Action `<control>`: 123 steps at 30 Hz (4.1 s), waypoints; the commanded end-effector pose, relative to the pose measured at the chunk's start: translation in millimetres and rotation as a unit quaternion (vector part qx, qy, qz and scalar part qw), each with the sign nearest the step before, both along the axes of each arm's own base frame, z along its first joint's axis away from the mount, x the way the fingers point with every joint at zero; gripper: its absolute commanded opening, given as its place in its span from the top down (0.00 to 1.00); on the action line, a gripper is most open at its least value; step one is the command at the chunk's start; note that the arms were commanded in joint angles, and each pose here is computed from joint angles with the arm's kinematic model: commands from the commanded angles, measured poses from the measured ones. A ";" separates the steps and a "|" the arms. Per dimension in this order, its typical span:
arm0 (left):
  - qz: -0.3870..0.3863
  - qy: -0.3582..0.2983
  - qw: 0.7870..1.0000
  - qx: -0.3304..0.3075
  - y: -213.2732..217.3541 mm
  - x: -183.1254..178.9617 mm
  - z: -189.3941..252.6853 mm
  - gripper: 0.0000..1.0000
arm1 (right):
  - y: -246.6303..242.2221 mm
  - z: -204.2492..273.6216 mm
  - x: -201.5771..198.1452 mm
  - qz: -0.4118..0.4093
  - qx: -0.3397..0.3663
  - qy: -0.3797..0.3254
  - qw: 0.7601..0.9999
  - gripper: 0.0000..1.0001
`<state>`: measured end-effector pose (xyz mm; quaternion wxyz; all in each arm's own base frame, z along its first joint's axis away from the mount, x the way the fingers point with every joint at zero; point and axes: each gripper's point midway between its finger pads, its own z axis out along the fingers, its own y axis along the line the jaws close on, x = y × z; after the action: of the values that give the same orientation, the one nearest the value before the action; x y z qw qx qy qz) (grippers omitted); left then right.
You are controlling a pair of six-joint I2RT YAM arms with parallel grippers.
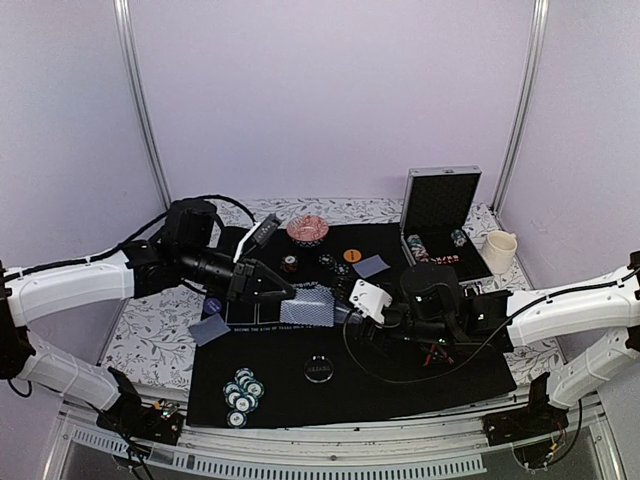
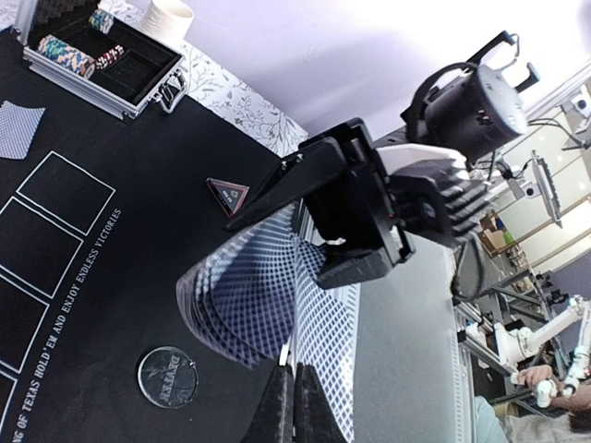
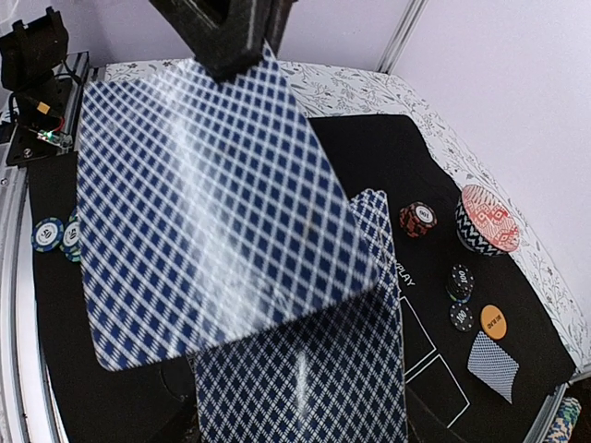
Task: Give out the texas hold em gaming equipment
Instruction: Pick up the poker card from the face-down deck piles, then distribute the poker card in the big blind area, then pick up the poker card from the face-down deck piles.
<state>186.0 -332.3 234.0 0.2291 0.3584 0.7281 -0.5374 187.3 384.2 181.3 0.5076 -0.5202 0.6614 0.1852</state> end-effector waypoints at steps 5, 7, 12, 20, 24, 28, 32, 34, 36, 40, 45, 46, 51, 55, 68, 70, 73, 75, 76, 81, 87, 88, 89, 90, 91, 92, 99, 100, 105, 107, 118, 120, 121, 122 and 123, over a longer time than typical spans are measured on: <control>0.039 -0.004 0.998 -0.055 15.4 17.0 28.5 1.00 | -16.1 9.3 21.1 -0.056 0.035 0.000 0.998 0.51; 0.053 -0.006 0.997 -0.062 17.9 24.4 33.0 1.00 | -21.1 7.1 26.9 -0.073 0.034 0.001 0.997 0.52; 0.123 -0.012 0.989 -0.078 27.0 60.3 37.3 1.00 | -35.6 4.3 41.5 -0.116 0.036 0.014 0.992 0.52; 0.237 0.019 0.968 -0.077 21.2 127.0 4.3 1.00 | -55.9 2.5 57.2 -0.169 0.034 0.021 0.985 0.52; 0.275 0.070 0.955 -0.088 8.4 160.9 -20.5 1.00 | -62.5 6.8 58.2 -0.178 0.038 0.019 0.983 0.52; 0.290 0.093 0.947 -0.105 -18.7 183.4 -38.2 1.00 | -67.1 7.6 58.0 -0.182 0.036 0.018 0.982 0.52; 0.298 0.107 0.943 -0.100 -54.7 205.8 -68.4 1.00 | -70.7 8.8 57.3 -0.186 0.036 0.019 0.982 0.52; 0.304 0.126 0.940 -0.091 -70.8 218.1 -96.2 1.00 | -73.1 8.6 56.1 -0.187 0.034 0.021 0.982 0.52; 0.312 0.126 0.938 -0.088 -85.0 228.6 -110.7 1.00 | -75.1 8.0 55.2 -0.188 0.034 0.023 0.981 0.52; 0.331 0.113 0.934 -0.080 -115.4 244.6 -125.4 1.00 | -79.0 5.3 54.8 -0.194 0.030 0.025 0.980 0.52; 0.368 0.129 0.918 -0.076 -131.3 260.4 -147.3 1.00 | -82.4 6.1 53.5 -0.197 0.033 0.028 0.979 0.52; 0.376 0.128 0.915 -0.067 -134.0 263.1 -153.1 1.00 | -82.8 6.0 53.2 -0.198 0.033 0.028 0.979 0.52; 0.409 0.110 0.905 -0.050 -138.0 279.0 -169.4 1.00 | -87.0 6.1 51.8 -0.201 0.030 0.030 0.979 0.52; 0.408 0.094 0.907 -0.034 -142.9 288.1 -174.8 1.00 | -90.6 6.3 50.3 -0.203 0.029 0.031 0.978 0.52; 0.395 0.112 0.912 0.015 -146.5 294.3 -204.4 1.00 | -92.8 5.6 49.9 -0.205 0.025 0.030 0.978 0.52; 0.383 0.121 0.916 0.019 -151.1 294.6 -208.6 1.00 | -93.0 6.6 49.8 -0.205 0.024 0.029 0.978 0.52; 0.375 0.125 0.918 0.025 -153.1 294.0 -209.8 1.00 | -93.9 9.7 49.7 -0.205 0.026 0.028 0.978 0.52; 0.375 0.121 0.919 0.025 -152.7 292.5 -206.5 1.00 | -94.2 11.0 49.3 -0.204 0.027 0.027 0.978 0.52; 0.377 0.118 0.918 0.026 -151.6 292.2 -204.5 1.00 | -94.1 12.0 49.7 -0.204 0.028 0.026 0.978 0.52; 0.387 0.109 0.915 0.030 -143.2 291.4 -199.7 1.00 | -92.5 12.3 49.8 -0.203 0.026 0.027 0.979 0.52; 0.384 0.108 0.917 0.033 -141.2 288.4 -199.7 1.00 | -90.8 15.4 50.8 -0.203 0.027 0.026 0.979 0.52; 0.383 0.108 0.917 0.032 -140.8 288.1 -199.3 1.00 | -90.7 16.2 50.9 -0.202 0.028 0.026 0.979 0.52; 0.383 0.107 0.917 0.032 -140.5 287.9 -198.4 0.97 | -90.5 17.2 51.0 -0.203 0.029 0.026 0.979 0.52; 0.382 0.106 0.917 0.032 -140.0 287.9 -197.5 0.93 | -90.2 17.6 50.9 -0.202 0.029 0.026 0.979 0.52; 0.381 0.103 0.918 0.032 -140.4 287.1 -195.7 0.87 | -90.1 17.0 50.7 -0.201 0.028 0.026 0.979 0.52; 0.381 0.100 0.919 0.030 -140.0 287.4 -193.0 0.82 | -90.1 16.4 50.6 -0.201 0.028 0.027 0.979 0.52; 0.381 0.077 0.921 0.013 -134.5 285.0 -162.7 0.72 | -91.3 16.9 49.5 -0.202 0.029 0.031 0.979 0.52; 0.381 0.072 0.922 0.008 -133.5 284.1 -155.2 0.71 | -91.2 17.0 49.5 -0.202 0.028 0.031 0.979 0.52; 0.358 0.046 0.932 -0.030 -131.4 270.6 -106.5 0.70 | -90.6 17.7 49.0 -0.201 0.026 0.034 0.979 0.52; 0.347 0.036 0.936 -0.044 -127.0 261.6 -85.6 0.69 | -90.6 18.9 48.7 -0.200 0.028 0.035 0.979 0.52; 0.296 -0.093 0.948 -0.076 -62.1 183.7 29.8 0.37 | -81.9 15.3 43.6 -0.181 0.030 0.056 0.981 0.52; 0.270 -0.093 0.956 -0.063 -53.4 166.2 29.2 0.30 | -76.9 18.5 40.8 -0.167 0.036 0.058 0.984 0.52; 0.250 -0.088 0.962 -0.061 -50.1 155.2 28.4 0.27 | -73.1 19.5 38.2 -0.156 0.040 0.061 0.985 0.52; 0.232 -0.083 0.967 -0.061 -46.5 143.5 29.1 0.24 | -70.0 20.2 36.2 -0.147 0.042 0.061 0.986 0.52; 0.214 -0.079 0.972 -0.063 -42.9 132.0 30.7 0.21 | -66.6 21.6 34.4 -0.138 0.045 0.061 0.988 0.52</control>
<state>353.5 -388.7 284.3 0.4672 0.1548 0.7222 -0.4859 224.7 299.6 177.8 0.4935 -0.3839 0.7696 0.1295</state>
